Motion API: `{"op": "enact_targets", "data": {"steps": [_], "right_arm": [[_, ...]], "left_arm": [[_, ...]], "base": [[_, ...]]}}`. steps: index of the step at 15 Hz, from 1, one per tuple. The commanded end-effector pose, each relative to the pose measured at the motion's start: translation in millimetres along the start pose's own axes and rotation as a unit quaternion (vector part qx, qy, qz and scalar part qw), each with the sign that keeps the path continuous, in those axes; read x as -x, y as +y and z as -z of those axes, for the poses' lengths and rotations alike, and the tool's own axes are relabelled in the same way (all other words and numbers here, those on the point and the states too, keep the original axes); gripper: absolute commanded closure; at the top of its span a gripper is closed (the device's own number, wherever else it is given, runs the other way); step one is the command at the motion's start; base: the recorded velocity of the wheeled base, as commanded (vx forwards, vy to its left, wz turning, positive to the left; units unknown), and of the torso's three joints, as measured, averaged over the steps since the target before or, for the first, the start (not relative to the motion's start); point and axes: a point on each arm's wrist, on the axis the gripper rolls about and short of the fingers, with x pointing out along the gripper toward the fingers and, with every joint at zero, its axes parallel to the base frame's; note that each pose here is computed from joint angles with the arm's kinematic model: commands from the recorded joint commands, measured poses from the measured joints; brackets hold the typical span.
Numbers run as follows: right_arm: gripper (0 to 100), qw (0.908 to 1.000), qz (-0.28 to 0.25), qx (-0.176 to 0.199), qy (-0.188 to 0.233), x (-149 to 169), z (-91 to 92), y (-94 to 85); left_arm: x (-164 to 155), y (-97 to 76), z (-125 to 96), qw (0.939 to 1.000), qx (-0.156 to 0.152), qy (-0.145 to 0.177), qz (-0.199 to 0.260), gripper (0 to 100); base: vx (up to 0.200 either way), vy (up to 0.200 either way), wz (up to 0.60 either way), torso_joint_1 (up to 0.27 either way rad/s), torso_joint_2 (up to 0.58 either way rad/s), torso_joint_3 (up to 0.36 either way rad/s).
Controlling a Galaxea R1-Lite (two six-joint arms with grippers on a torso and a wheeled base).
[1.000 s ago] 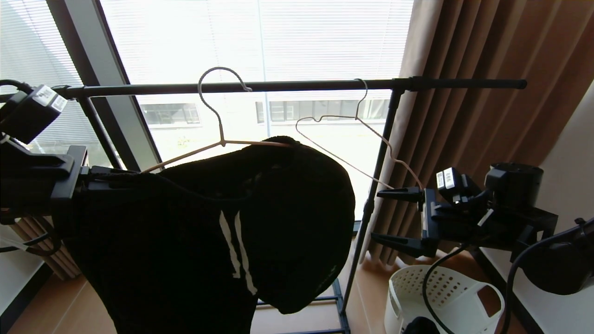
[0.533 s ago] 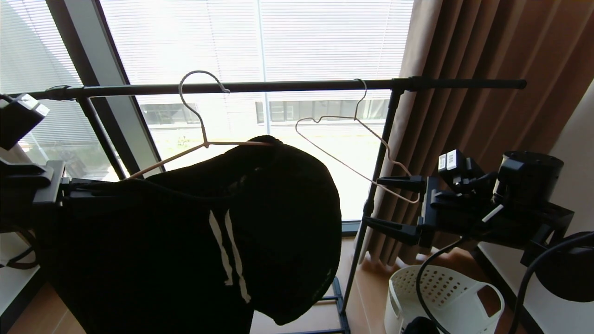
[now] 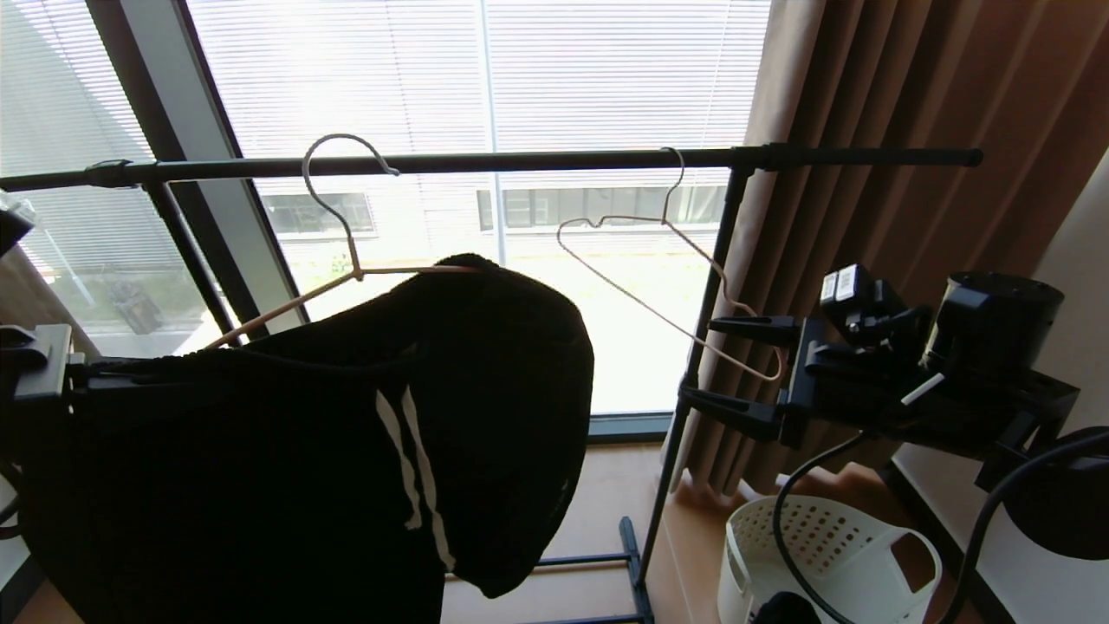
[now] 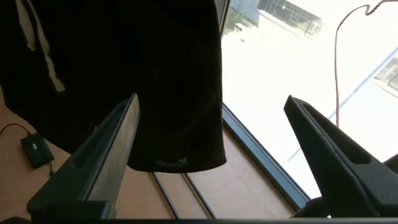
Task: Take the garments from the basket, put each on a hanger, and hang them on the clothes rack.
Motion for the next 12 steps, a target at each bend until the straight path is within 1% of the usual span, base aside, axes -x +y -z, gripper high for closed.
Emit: {"op": "enact_targets", "data": {"steps": [1,3,4,5,8,12], "right_arm": [[0,1.0000,0.001,0.000,0.000,-1.3,0.1,-0.9],[0,1.0000,0.002,0.000,0.000,-1.0,0.2,-1.3],[0,1.0000,0.002,0.000,0.000,-1.0,0.2,-1.3],[0,1.0000,0.002,0.001,-0.001,-0.8,-0.3,-1.2],[0,1.0000,0.003,0.000,0.000,-1.0,0.2,-1.3],[0,0.9998,0.019,0.000,0.005,-1.2,0.8,-2.1]], "left_arm": [[2.3,-1.9,-0.4,0.9997,0.022,-0.002,-0.008,100],[-0.1,2.2,-2.8,0.9991,0.031,-0.011,-0.026,100],[-5.9,7.7,-2.5,0.9984,0.035,-0.014,-0.043,100],[-13.7,10.9,0.2,0.9982,0.039,-0.013,-0.044,100],[-21.6,17.8,4.3,0.9974,0.042,-0.006,-0.058,100],[-22.8,18.0,5.4,0.9973,0.046,-0.003,-0.058,100]], "base": [[0.000,0.000,0.00,0.000,0.00,0.000],[0.000,0.000,0.00,0.000,0.00,0.000],[0.000,0.000,0.00,0.000,0.00,0.000],[0.000,0.000,0.00,0.000,0.00,0.000],[0.000,0.000,0.00,0.000,0.00,0.000],[0.000,0.000,0.00,0.000,0.00,0.000]]}}
